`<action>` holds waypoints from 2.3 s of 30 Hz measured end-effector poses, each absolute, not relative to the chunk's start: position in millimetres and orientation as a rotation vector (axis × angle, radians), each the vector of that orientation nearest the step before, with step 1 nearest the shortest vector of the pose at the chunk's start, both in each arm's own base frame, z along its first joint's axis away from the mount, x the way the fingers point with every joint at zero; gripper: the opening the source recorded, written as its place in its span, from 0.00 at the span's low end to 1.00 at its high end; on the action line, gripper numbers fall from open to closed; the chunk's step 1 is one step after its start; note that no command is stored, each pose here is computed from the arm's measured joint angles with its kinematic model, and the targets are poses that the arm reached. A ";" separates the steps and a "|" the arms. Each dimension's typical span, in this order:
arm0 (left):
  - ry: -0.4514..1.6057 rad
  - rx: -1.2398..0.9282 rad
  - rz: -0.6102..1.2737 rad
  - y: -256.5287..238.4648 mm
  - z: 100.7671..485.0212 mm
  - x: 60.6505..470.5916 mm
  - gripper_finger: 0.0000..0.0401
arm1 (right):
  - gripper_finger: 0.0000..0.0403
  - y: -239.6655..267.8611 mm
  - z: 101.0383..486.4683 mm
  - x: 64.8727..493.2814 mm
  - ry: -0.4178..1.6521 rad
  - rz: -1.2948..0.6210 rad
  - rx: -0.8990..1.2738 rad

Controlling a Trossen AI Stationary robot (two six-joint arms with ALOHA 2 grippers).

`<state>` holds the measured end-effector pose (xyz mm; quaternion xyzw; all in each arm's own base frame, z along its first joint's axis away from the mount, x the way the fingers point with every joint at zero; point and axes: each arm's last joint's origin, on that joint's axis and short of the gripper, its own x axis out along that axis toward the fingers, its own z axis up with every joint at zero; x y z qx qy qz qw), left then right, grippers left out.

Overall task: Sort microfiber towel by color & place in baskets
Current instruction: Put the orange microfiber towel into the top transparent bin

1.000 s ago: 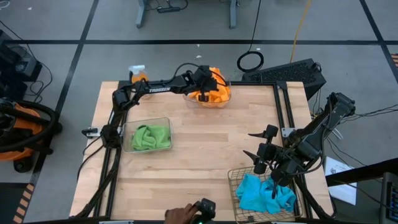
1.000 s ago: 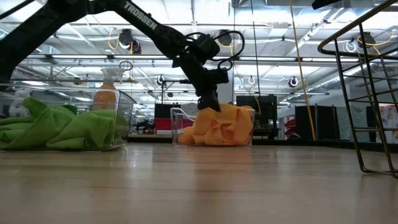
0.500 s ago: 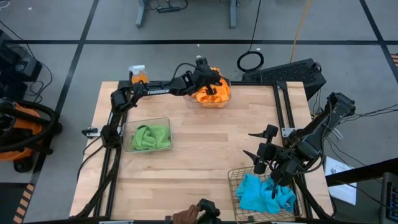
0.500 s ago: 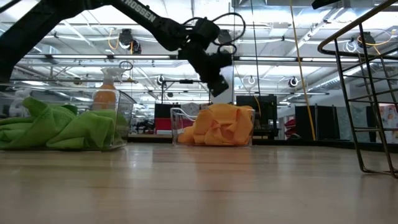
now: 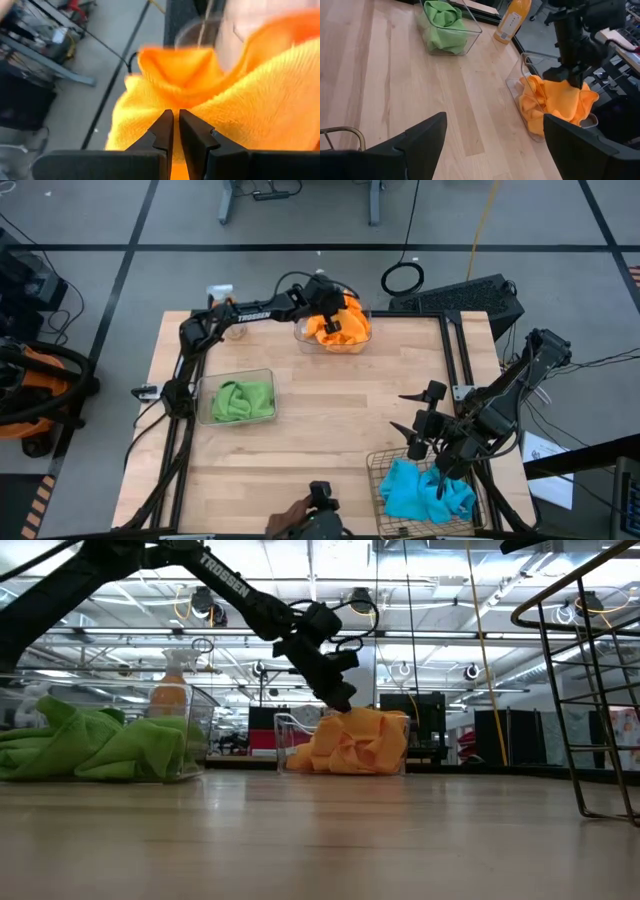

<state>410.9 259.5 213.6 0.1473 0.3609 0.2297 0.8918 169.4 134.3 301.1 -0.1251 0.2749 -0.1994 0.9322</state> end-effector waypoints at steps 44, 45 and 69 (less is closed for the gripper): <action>0.737 0.142 0.370 251.2 202.9 430.3 0.10 | 0.79 131.5 299.6 172.1 0.577 -0.422 -0.258; 0.771 0.131 0.368 251.6 197.5 428.6 0.10 | 0.79 131.2 299.6 172.2 0.578 -0.424 -0.259; 1.146 -0.064 0.440 219.3 176.3 411.4 0.10 | 0.79 131.0 299.7 172.2 0.574 -0.429 -0.261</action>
